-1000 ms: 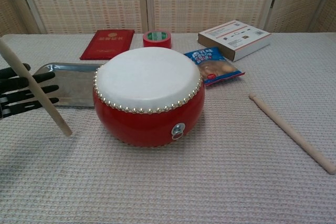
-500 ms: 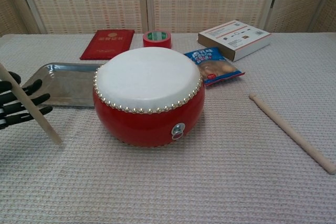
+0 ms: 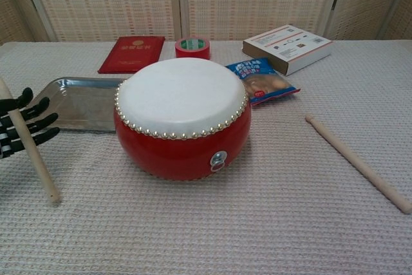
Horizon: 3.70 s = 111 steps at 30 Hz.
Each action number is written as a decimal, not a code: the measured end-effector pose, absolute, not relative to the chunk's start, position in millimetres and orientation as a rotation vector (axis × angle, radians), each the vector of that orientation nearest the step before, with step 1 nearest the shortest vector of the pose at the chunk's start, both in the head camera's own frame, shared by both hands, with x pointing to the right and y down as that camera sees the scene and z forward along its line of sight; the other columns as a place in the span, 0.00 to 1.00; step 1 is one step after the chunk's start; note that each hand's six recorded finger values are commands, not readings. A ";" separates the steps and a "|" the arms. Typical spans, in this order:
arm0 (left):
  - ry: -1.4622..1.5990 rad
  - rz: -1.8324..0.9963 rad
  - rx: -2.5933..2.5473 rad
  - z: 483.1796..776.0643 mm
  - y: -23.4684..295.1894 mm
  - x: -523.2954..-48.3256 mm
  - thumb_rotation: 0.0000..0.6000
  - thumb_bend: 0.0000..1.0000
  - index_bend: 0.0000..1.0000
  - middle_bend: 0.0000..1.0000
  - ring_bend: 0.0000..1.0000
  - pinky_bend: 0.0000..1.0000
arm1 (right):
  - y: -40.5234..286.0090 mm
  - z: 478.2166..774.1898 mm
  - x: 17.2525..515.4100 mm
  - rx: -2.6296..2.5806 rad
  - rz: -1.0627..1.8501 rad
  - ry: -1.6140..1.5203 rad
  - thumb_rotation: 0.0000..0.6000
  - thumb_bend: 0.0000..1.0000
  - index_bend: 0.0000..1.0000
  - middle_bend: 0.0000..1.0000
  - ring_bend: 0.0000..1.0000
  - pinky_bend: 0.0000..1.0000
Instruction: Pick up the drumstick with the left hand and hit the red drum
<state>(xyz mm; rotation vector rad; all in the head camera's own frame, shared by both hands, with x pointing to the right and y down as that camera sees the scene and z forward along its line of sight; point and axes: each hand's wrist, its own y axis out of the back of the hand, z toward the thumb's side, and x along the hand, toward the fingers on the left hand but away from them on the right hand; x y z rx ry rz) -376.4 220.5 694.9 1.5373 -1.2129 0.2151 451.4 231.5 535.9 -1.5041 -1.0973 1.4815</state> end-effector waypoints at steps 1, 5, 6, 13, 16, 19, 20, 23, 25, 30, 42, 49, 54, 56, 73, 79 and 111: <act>-1.217 0.220 1.543 695.2 220.6 -376.4 1.00 0.36 0.44 0.38 0.29 0.30 | 231.5 535.8 451.4 -1.504 1.481 -1.097 1.00 0.09 0.04 0.13 0.00 0.09; -1.235 0.256 1.591 695.6 222.0 -375.5 1.00 0.36 0.44 0.41 0.34 0.33 | 231.7 535.2 450.9 -1.503 1.480 -1.096 1.00 0.09 0.04 0.13 0.00 0.09; -1.237 0.266 1.604 695.5 222.4 -374.9 1.00 0.36 0.44 0.42 0.36 0.35 | 231.6 535.2 450.7 -1.503 1.479 -1.095 1.00 0.09 0.04 0.13 0.00 0.09; -1.242 0.316 1.687 694.4 226.4 -365.2 1.00 0.36 0.46 0.45 0.40 0.42 | 231.7 534.5 449.8 -1.502 1.475 -1.096 1.00 0.09 0.04 0.13 0.00 0.09; -1.235 0.329 1.724 692.7 228.4 -360.1 1.00 0.36 0.47 0.45 0.40 0.42 | 231.2 533.1 449.9 -1.497 1.472 -1.098 1.00 0.09 0.04 0.13 0.00 0.09; -1.223 0.344 1.761 691.0 230.6 -354.5 1.00 0.35 0.49 0.46 0.40 0.41 | 229.7 530.7 450.0 -1.488 1.464 -1.101 1.00 0.09 0.04 0.13 0.00 0.09; -1.218 0.347 1.771 690.5 231.2 -352.8 1.00 0.35 0.49 0.46 0.40 0.41 | 229.2 529.9 450.0 -1.484 1.461 -1.101 1.00 0.09 0.04 0.13 0.00 0.09; -1.209 0.350 1.787 689.4 232.8 -348.6 1.00 0.36 0.51 0.48 0.43 0.42 | 228.0 528.2 450.0 -1.474 1.455 -1.100 1.00 0.09 0.04 0.13 0.00 0.09; -1.207 0.355 1.798 689.1 233.5 -346.8 1.00 0.36 0.53 0.49 0.44 0.42 | 226.6 525.7 449.6 -1.462 1.445 -1.101 1.00 0.09 0.04 0.13 0.00 0.09; -1.186 0.394 1.878 686.0 237.6 -338.9 1.00 0.36 0.55 0.51 0.44 0.42 | 222.3 518.0 447.4 -1.445 1.418 -1.102 1.00 0.09 0.04 0.13 0.00 0.09; -1.086 0.503 2.086 677.6 257.9 -319.6 1.00 0.35 0.57 0.55 0.47 0.42 | 222.1 517.0 445.4 -1.455 1.408 -1.102 1.00 0.09 0.04 0.13 0.00 0.09; -1.047 0.525 2.109 679.4 266.4 -313.5 1.00 0.32 0.60 0.60 0.51 0.43 | 222.6 516.3 445.2 -1.454 1.407 -1.105 1.00 0.09 0.04 0.13 0.00 0.09; -1.028 0.535 2.121 680.4 270.9 -312.5 1.00 0.31 0.61 0.61 0.53 0.43 | 222.5 515.9 444.6 -1.454 1.405 -1.105 1.00 0.09 0.04 0.13 0.00 0.09; -1.020 0.532 2.125 680.2 271.9 -311.8 1.00 0.29 0.61 0.61 0.53 0.42 | 222.7 515.6 444.6 -1.453 1.405 -1.105 1.00 0.09 0.04 0.13 0.00 0.09; -1.000 0.528 2.160 682.3 275.6 -311.0 0.88 0.24 0.66 0.65 0.54 0.49 | 221.9 513.1 442.6 -1.445 1.399 -1.105 1.00 0.09 0.04 0.13 0.00 0.09; -1.002 0.570 2.198 684.2 277.3 -310.3 0.88 0.24 0.72 0.71 0.60 0.57 | 221.8 512.0 441.2 -1.446 1.392 -1.106 1.00 0.09 0.04 0.13 0.00 0.09; -0.992 0.768 2.272 708.3 295.9 -305.4 1.00 0.29 0.91 0.88 0.76 0.73 | 221.4 511.3 440.3 -1.444 1.386 -1.112 1.00 0.09 0.04 0.13 0.00 0.09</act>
